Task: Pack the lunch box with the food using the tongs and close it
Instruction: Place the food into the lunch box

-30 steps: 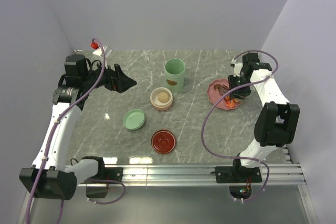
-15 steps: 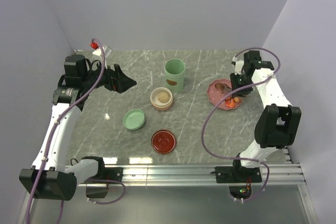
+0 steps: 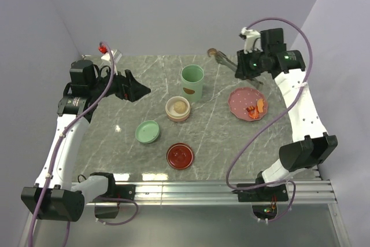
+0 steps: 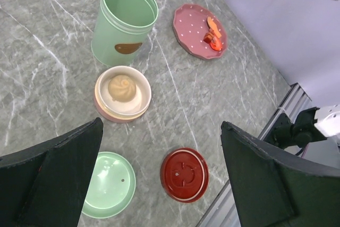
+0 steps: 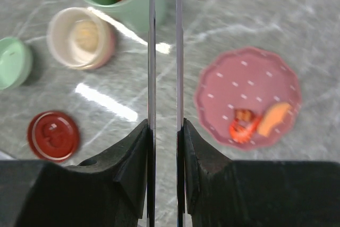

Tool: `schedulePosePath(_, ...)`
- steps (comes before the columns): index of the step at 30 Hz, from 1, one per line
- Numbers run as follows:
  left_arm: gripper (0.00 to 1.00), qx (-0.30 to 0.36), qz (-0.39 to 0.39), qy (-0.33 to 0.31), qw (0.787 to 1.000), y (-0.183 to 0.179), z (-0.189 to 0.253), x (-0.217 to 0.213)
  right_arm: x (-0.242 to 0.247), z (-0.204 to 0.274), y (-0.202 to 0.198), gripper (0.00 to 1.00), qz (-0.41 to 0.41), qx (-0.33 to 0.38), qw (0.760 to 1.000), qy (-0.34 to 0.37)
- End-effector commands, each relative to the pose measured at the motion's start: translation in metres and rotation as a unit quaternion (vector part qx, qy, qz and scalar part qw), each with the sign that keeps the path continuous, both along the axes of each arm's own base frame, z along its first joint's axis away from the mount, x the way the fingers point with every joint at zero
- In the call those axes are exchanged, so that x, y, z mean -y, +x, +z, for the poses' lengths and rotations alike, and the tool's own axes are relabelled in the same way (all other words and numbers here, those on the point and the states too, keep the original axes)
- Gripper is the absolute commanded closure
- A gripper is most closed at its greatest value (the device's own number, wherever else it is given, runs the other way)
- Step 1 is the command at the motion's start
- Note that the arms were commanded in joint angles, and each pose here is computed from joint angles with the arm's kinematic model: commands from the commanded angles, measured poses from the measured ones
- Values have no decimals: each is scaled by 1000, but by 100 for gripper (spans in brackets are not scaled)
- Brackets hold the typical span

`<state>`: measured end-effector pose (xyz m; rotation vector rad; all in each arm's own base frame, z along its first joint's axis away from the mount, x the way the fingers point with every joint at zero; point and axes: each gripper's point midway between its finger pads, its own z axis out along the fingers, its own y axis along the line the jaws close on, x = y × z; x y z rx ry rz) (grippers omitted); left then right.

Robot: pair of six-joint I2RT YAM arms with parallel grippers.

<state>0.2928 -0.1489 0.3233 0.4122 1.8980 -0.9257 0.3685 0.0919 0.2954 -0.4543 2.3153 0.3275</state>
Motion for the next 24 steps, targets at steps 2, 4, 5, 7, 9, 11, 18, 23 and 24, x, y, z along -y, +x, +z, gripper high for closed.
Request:
schedulePosePath(2,1,15,8,-16,1000,2,17,0,-46,13,3,68,52,22,998,5)
schedulePosePath(4,0,15,8,-15,1000,3,18,0,-55,7,8,67,59,18,998,-6)
schedulePosePath(5,1,16,5,-15,1000,3,17,0,-64,1,10,67,69,12,998,-9)
schedulePosePath(7,1,18,-5,-16,1000,1,18,2,-69,3,15,66,71,18,997,-16)
schedulePosePath(9,1,18,-8,-14,1000,0,18,3,-77,-5,18,66,80,6,997,-22)
schedulePosePath(11,1,19,0,-7,1000,3,17,0,-82,-9,20,64,85,3,996,-27)
schedulePosePath(18,1,21,1,-4,1000,5,19,0,-91,-21,25,54,90,-7,995,-48)
schedulePosePath(23,1,30,7,7,999,7,25,-3,-88,-13,20,45,88,1,995,-49)
schedulePosePath(24,1,29,7,8,1000,7,25,-3,-87,-10,19,45,87,5,995,-47)
